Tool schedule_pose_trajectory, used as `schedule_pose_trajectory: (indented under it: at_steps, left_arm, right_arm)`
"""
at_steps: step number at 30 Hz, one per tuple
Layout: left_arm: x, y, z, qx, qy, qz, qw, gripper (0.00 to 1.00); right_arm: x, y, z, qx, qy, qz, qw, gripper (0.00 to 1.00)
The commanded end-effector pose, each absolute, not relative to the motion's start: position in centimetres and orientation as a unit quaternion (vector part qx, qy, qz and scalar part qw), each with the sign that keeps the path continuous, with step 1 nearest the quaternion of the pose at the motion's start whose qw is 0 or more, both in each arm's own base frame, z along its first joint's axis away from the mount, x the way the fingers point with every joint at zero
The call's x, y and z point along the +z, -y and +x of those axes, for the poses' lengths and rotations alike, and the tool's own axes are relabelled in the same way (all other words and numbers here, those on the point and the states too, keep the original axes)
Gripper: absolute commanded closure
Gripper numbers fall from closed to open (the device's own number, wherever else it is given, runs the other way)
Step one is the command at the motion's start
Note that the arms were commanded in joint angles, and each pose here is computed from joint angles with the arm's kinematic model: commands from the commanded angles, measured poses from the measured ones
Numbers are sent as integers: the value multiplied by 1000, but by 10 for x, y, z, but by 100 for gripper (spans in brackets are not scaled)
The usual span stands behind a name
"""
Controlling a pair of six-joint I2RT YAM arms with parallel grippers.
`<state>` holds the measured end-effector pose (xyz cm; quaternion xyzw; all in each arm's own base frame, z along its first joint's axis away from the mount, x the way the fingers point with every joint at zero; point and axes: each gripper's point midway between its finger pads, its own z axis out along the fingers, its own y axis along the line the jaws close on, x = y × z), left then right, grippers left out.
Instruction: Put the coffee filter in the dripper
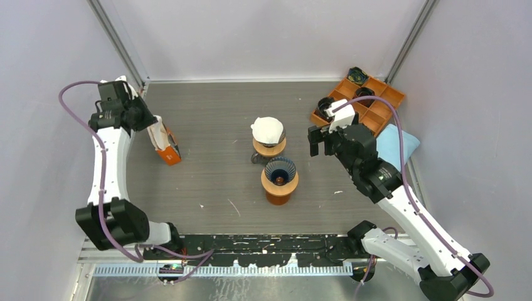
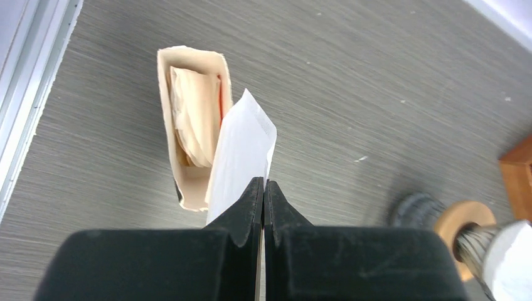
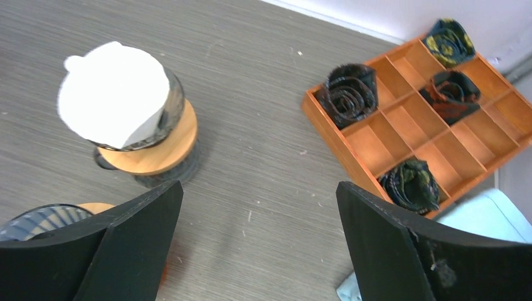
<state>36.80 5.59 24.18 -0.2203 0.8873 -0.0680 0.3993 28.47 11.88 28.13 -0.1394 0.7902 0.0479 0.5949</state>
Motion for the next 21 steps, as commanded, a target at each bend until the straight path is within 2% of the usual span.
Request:
schedule_pose_trajectory:
  at_steps: [1, 10, 21]
  left_arm:
    - [281, -26, 344, -117, -871, -203, 432, 100]
    - [323, 43, 308, -165, -858, -142, 465, 100]
    - [358, 121, 283, -205, -841, -72, 495, 100]
  right_arm:
    - [341, -142, 281, 115, -729, -168, 654, 0]
    - [357, -175, 270, 200, -700, -205, 654, 6]
    - [357, -222, 254, 241, -686, -238, 644, 10]
